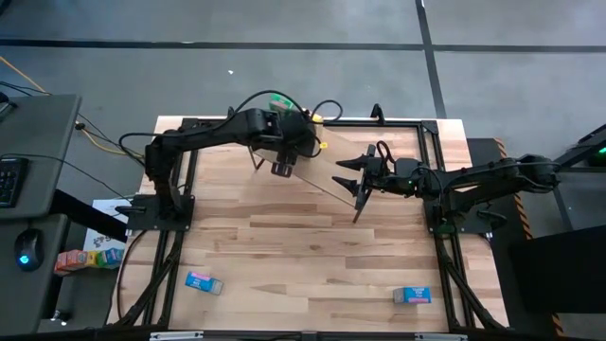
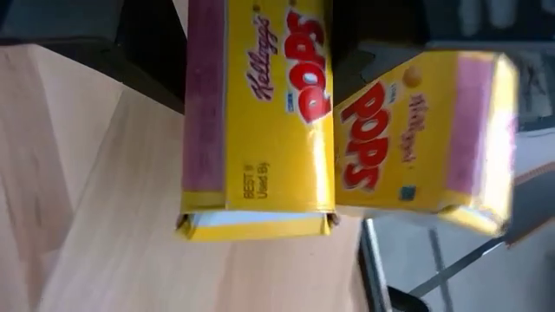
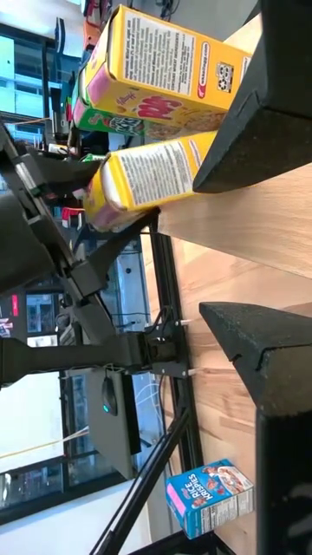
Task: Stack cereal on shelf
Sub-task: Put the yellow cereal box on the shelf aligned with the other yellow cereal box
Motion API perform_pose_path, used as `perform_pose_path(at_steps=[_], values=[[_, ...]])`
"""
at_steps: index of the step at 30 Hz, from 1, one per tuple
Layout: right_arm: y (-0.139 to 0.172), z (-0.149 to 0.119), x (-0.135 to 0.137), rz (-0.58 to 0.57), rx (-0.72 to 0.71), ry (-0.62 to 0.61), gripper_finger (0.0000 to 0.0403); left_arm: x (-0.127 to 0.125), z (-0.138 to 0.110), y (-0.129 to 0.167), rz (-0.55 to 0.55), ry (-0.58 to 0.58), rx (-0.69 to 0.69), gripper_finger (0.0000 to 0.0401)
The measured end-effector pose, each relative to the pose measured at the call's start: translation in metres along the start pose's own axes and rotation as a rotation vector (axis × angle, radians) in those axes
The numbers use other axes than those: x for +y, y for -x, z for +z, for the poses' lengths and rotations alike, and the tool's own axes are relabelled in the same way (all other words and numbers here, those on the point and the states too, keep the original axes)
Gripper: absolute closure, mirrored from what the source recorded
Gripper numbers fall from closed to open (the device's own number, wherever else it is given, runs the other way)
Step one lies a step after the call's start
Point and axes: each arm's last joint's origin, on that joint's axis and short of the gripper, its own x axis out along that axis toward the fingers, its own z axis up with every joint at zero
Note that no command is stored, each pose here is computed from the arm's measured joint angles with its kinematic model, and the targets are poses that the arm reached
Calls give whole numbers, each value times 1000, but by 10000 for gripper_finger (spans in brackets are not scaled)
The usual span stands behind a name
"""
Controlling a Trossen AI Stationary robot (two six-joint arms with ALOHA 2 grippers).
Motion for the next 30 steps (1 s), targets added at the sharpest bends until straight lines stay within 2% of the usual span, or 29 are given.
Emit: perform_pose_path(at_steps=[15,23,30], values=[[0,0,0,0,0,1,194,4,-4,16,41,23,-15,201],[0,0,0,0,-1,0,194,12,-1,30,64,50,-70,201],[0,0,0,0,-1,0,194,10,-3,30,24,89,-73,201]])
